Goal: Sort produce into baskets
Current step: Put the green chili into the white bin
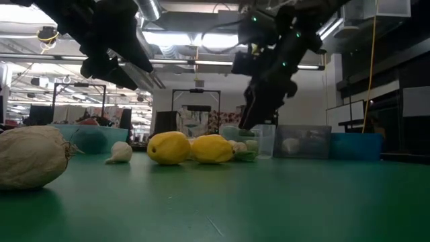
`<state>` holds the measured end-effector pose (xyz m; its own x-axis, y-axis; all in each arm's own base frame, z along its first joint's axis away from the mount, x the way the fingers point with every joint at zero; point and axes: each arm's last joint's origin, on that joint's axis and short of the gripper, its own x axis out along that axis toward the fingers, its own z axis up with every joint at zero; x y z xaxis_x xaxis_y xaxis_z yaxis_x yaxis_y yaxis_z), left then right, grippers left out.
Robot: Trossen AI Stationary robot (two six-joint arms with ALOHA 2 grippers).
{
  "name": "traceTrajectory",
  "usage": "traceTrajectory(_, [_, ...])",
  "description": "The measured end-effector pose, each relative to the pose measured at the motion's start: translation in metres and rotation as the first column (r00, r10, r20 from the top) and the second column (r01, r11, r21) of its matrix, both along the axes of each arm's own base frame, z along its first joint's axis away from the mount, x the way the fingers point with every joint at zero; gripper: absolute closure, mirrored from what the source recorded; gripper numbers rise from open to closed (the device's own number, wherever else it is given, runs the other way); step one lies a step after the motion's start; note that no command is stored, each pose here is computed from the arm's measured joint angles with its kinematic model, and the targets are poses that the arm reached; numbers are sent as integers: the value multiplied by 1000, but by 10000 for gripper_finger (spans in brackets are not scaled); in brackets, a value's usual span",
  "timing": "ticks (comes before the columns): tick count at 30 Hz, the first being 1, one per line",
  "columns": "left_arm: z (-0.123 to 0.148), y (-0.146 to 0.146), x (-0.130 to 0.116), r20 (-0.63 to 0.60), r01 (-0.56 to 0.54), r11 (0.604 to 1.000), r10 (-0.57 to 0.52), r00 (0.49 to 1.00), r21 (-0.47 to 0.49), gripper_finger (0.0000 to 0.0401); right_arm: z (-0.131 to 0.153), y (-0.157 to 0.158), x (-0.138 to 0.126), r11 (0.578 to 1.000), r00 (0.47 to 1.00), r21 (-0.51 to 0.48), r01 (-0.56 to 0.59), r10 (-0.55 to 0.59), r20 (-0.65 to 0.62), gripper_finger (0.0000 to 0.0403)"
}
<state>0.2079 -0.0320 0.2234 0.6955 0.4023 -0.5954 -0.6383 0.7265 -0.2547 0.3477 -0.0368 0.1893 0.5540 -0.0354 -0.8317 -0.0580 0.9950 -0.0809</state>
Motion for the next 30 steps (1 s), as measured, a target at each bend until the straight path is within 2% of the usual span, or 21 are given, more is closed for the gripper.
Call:
traceTrajectory(12, [0,0,0,2,-6,1000,6,1000,6,52,-30,0,-6,998,994,-26,51,-48,97,127])
traceTrajectory(16, [0,0,0,3,-7,1000,7,1000,6,52,-36,-1,-7,996,994,-51,76,-71,88,127])
traceTrajectory(23, [0,0,0,3,-7,1000,7,1000,7,52,-45,-1,-3,995,992,-44,93,-88,92,127])
traceTrajectory(30, [0,0,0,6,-8,1000,8,1000,5,52,-63,-2,-1,994,994,-31,108,-106,40,127])
